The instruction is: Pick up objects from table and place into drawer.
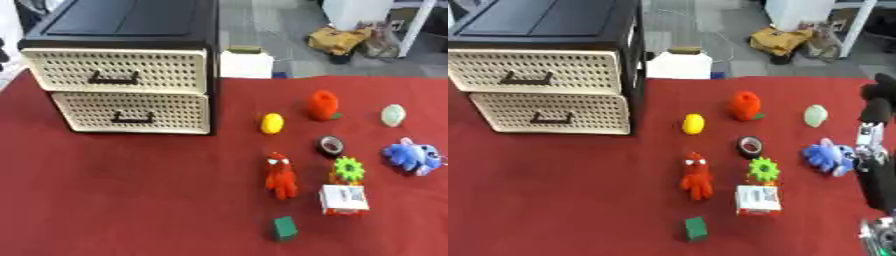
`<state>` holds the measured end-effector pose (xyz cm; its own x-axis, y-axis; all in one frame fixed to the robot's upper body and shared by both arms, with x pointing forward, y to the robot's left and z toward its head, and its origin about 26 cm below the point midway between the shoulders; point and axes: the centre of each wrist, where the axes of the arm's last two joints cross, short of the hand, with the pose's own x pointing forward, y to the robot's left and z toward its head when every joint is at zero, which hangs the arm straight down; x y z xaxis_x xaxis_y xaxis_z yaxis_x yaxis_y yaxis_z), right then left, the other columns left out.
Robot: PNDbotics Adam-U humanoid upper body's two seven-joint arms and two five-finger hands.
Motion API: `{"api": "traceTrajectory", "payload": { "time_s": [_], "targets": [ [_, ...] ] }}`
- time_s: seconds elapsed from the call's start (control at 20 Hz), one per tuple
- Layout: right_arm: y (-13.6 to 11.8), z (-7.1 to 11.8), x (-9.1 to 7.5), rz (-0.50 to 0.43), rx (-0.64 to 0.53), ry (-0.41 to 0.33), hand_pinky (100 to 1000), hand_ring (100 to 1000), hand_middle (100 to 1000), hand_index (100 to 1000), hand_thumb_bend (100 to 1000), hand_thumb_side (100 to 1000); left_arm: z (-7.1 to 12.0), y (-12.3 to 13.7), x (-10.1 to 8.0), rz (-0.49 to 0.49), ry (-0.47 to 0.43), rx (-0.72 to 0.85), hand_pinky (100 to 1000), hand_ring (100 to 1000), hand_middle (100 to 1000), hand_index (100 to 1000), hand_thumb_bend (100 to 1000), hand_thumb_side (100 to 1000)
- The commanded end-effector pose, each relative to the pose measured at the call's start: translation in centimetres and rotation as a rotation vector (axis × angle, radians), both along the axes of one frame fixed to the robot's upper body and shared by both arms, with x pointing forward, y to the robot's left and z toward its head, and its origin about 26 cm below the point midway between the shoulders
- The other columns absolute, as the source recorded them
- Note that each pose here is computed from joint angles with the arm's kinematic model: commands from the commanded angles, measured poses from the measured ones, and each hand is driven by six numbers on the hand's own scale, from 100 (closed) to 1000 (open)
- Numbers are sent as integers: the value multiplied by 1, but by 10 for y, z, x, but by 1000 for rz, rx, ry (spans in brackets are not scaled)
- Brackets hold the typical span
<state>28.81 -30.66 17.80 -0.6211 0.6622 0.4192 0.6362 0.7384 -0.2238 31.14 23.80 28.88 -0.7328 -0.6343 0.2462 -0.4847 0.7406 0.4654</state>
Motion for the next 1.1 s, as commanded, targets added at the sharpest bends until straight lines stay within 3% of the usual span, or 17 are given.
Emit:
{"api": "traceTrajectory", "payload": {
  "time_s": [0.05,0.2,0.35,0.55,0.7,0.85,1.1],
  "targets": [
    [-4,9,-2,-8,-31,-20,699,697,650,819,100,873,10,0,0,61,11,150,117,184,241,899,100,976],
    [-4,9,-2,-7,-33,-18,699,697,650,819,100,873,14,-1,2,121,42,264,100,100,161,918,100,986],
    [-4,9,-3,-4,-35,-17,699,698,650,819,100,873,16,-1,4,182,71,369,100,100,100,933,100,1000],
    [-3,8,-2,3,-36,-16,699,698,650,819,100,874,25,2,1,277,80,488,100,100,100,919,100,1000],
    [-1,9,-2,15,-35,-17,700,699,650,819,100,874,40,8,-8,334,80,535,100,100,100,854,119,1000],
    [-1,8,-2,22,-35,-15,700,699,650,819,100,874,53,7,-15,339,113,524,100,100,100,808,167,1000],
    [-1,8,-2,27,-40,-12,700,700,650,819,100,875,60,1,-15,293,202,558,100,100,100,809,100,1000]
  ]
}}
